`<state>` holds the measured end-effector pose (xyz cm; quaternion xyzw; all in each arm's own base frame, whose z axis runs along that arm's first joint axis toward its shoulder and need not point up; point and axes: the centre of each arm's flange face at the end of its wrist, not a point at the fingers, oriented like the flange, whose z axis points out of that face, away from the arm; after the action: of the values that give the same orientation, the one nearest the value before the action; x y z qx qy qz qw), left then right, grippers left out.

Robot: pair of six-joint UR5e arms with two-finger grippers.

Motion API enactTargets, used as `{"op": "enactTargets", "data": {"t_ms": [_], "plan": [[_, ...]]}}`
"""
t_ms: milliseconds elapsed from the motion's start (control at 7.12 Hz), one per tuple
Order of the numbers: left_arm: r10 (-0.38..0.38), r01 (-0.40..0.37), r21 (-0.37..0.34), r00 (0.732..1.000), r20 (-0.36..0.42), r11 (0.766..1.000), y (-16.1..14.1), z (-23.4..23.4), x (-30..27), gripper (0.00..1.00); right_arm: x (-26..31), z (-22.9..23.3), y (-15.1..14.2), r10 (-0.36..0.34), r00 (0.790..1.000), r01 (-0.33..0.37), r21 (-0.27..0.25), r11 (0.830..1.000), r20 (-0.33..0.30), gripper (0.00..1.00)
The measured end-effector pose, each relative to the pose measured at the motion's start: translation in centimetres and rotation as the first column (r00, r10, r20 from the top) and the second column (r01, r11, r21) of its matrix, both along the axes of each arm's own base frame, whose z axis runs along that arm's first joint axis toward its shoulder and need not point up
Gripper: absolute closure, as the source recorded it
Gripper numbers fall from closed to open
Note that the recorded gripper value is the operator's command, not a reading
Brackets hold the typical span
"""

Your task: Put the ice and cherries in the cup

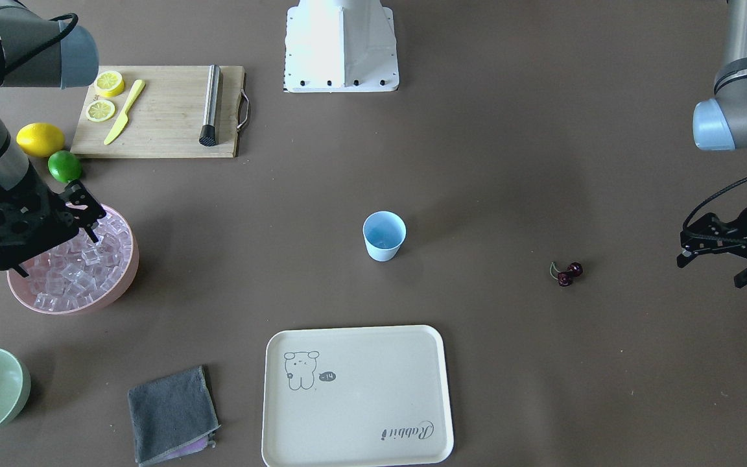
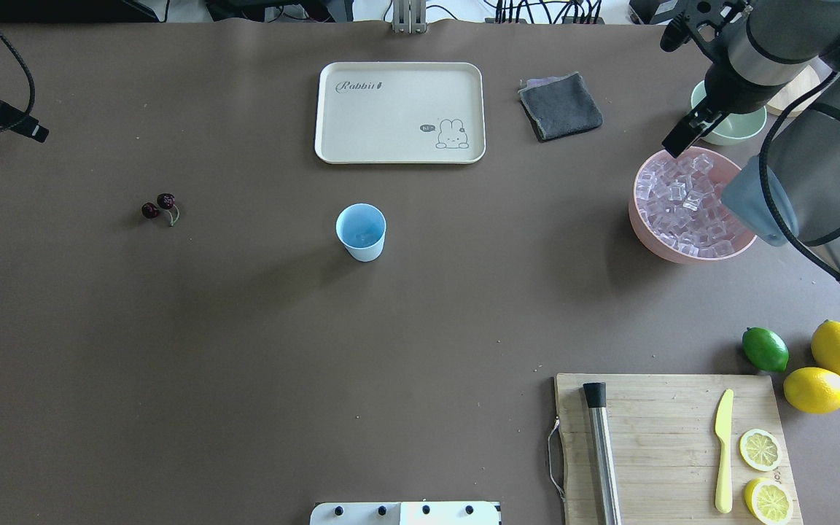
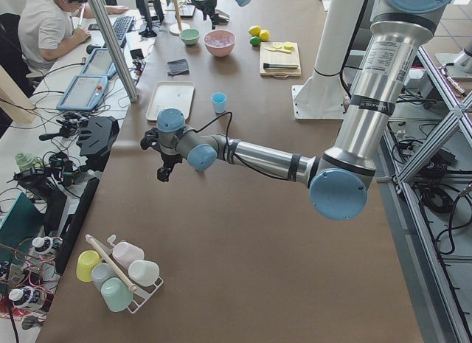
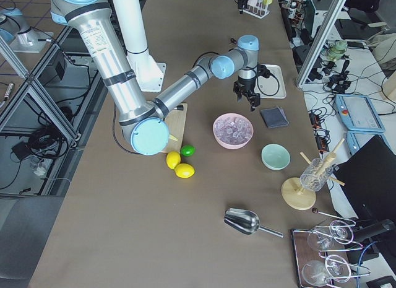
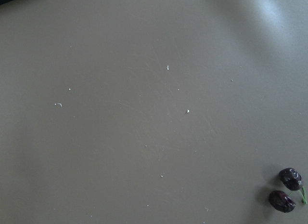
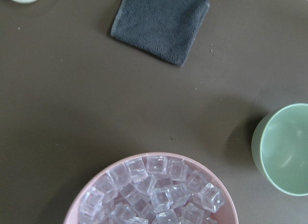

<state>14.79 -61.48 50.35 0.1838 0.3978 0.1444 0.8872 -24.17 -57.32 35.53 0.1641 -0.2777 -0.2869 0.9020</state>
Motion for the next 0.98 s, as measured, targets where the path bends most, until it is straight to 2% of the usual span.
{"op": "enactTargets", "data": {"t_ms": [140, 281, 562, 702, 983], "plan": [[-0.004, 0.004, 0.001, 1.000, 0.007, 1.000, -0.1, 0.2, 0.0, 0.02, 0.2, 4.0, 0.5, -0.017, 1.000, 0.017, -0.002, 1.000, -0.010, 0.00], [-0.011, 0.011, 0.006, 1.000, 0.017, 1.000, -0.1, 0.3, 0.0, 0.02, 0.1, 7.1, 1.1, -0.014, 1.000, 0.014, -0.002, 1.000, 0.011, 0.00], [-0.018, 0.018, 0.014, 1.000, 0.024, 1.000, -0.2, 0.4, -0.1, 0.02, -2.1, 7.7, 2.7, 0.038, 0.996, -0.034, -0.050, 0.998, 0.080, 0.00], [-0.018, 0.018, 0.013, 0.999, 0.026, 1.000, -0.2, 0.6, 0.0, 0.02, -3.4, 7.8, 3.4, 0.049, 0.995, -0.043, -0.075, 0.996, 0.088, 0.00], [-0.017, 0.017, 0.012, 0.999, 0.027, 1.000, -0.7, 0.5, 0.2, 0.02, -5.2, 9.4, 3.9, 0.045, 0.997, -0.038, -0.104, 0.994, 0.063, 0.00]]}}
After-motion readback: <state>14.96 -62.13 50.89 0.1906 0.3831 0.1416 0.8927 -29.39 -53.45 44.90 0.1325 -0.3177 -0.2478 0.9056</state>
